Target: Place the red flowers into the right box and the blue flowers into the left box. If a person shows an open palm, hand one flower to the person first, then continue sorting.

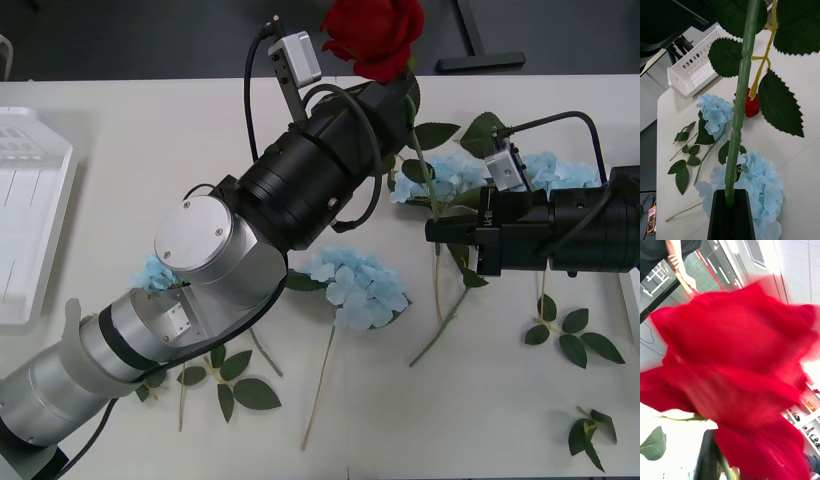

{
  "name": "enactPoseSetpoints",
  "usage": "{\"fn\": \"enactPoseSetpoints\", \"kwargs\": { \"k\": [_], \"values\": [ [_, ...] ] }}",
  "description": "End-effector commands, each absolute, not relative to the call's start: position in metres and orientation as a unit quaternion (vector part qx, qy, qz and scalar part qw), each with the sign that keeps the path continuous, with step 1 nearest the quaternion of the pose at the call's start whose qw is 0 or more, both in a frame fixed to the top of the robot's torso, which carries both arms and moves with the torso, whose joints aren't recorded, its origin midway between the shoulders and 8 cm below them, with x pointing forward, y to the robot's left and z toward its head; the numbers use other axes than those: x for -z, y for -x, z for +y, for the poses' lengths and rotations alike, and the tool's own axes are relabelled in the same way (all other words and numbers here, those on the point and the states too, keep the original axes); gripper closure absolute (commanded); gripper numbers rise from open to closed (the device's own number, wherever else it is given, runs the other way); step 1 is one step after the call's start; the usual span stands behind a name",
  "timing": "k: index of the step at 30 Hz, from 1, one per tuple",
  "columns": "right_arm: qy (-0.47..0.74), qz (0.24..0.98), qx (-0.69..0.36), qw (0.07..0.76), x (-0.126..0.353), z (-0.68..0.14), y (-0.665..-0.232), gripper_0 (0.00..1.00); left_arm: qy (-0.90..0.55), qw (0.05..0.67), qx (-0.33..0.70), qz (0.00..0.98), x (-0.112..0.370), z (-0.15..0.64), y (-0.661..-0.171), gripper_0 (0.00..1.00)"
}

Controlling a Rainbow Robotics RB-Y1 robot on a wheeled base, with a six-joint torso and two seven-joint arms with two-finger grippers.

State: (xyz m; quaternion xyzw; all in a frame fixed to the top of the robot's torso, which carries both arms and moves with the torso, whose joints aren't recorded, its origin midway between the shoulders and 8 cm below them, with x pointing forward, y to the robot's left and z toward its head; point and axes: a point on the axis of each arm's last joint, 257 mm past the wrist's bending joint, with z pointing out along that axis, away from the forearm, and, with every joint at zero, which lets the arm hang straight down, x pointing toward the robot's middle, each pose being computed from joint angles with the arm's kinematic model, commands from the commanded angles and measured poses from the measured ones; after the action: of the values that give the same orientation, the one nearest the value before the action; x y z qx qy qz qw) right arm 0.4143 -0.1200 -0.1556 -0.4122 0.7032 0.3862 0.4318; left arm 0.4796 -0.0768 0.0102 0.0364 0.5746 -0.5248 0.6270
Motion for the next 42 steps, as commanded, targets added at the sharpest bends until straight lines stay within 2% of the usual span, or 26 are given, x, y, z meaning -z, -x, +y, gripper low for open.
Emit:
{"fn": "enactPoseSetpoints", "kwargs": {
  "k": [1,15,23,32,42],
  "values": [
    [0.418,0.688,-0.398,0.439,0.135,-0.1,-0.414,1.0,-0.072,0.646,0.52,0.555,-0.033,-0.094,-0.468,0.0],
    [0.399,0.709,-0.379,0.441,0.131,-0.123,-0.428,1.0,-0.072,0.646,0.52,0.555,-0.033,-0.094,-0.468,0.0],
    [0.337,0.762,-0.355,0.425,0.122,-0.19,-0.452,1.0,-0.072,0.646,0.52,0.555,-0.033,-0.094,-0.468,0.0],
    [0.223,0.86,-0.278,0.366,0.121,-0.343,-0.462,1.0,-0.069,0.648,0.511,0.561,-0.028,-0.087,-0.474,0.0],
    [0.029,0.937,-0.195,0.288,0.131,-0.544,-0.407,1.0,-0.049,0.621,0.545,0.561,-0.056,-0.042,-0.473,0.0]
  ]
}}
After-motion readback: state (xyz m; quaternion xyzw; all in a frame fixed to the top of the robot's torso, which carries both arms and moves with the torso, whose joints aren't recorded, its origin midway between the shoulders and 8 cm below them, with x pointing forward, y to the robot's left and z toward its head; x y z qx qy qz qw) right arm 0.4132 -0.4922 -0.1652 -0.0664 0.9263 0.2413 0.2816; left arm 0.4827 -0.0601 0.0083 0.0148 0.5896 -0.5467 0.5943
